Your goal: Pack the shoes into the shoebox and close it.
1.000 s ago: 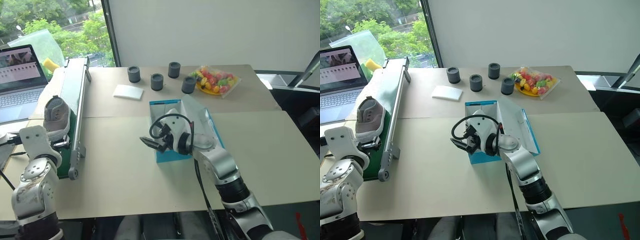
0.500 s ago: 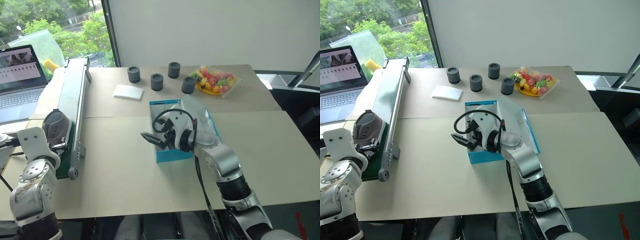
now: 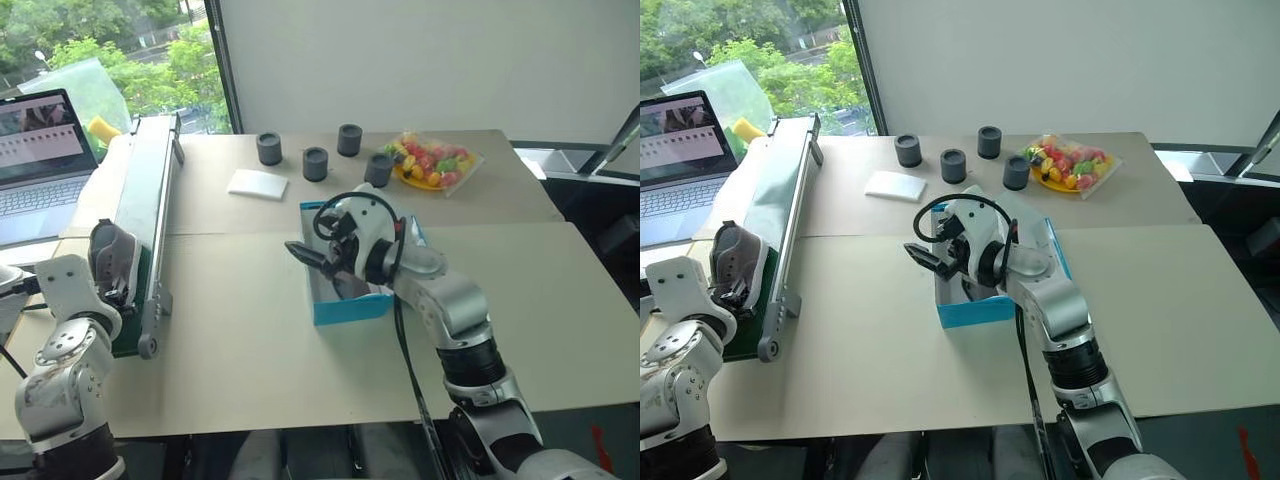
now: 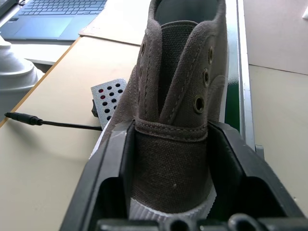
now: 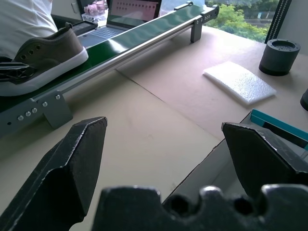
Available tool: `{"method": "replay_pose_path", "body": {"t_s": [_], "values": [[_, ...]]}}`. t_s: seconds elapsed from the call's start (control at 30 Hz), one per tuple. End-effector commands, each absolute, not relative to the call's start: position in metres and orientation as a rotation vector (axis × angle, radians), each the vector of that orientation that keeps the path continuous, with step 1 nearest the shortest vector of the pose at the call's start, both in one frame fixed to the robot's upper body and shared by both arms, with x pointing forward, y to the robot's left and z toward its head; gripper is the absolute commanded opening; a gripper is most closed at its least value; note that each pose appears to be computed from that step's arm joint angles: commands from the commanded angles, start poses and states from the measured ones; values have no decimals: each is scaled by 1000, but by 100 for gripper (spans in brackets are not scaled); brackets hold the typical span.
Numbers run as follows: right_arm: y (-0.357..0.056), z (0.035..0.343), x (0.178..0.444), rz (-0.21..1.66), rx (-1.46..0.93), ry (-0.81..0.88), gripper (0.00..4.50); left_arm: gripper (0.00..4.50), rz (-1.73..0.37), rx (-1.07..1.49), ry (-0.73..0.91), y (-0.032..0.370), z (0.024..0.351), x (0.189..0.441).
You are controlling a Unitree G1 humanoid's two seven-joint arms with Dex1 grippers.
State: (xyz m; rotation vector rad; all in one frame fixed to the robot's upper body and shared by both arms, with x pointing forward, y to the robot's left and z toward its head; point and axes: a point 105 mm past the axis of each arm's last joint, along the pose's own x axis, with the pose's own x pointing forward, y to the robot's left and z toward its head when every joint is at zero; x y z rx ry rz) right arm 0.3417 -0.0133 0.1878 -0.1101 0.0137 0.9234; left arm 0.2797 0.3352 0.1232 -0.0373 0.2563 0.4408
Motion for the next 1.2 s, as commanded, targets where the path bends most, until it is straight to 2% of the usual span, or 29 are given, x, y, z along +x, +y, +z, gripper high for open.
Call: {"method": "replay_pose_path", "body": {"t_s": [0.03,0.07,0.17,0.43,0.53,0.57,0.67,0.77,0.83,0.93,1.07,1.2], "values": [[-12,205,338,938,-104,-44,450,78,446,-39,233,336,131,279],[-12,206,338,938,-104,-44,450,45,447,-40,234,336,130,279],[-13,206,338,935,-104,-45,450,0,447,-43,236,336,130,279],[-15,206,340,927,-111,-42,450,0,466,-37,235,338,130,280],[-14,206,340,925,-103,-37,450,0,511,1,139,340,149,281],[-14,207,342,922,-87,-30,450,0,532,68,40,338,169,283],[-14,207,346,911,-28,-3,450,0,512,189,-163,310,207,287],[-14,208,350,902,21,18,450,0,447,213,-219,283,212,293],[-13,210,353,899,98,47,450,0,375,170,-229,265,210,297],[-10,218,358,914,365,149,450,0,94,56,-229,206,207,305],[-3,229,356,1018,721,301,450,0,-162,-114,-208,151,205,299],[-1,229,354,1045,790,384,450,0,-338,-264,-156,119,203,293]]}}
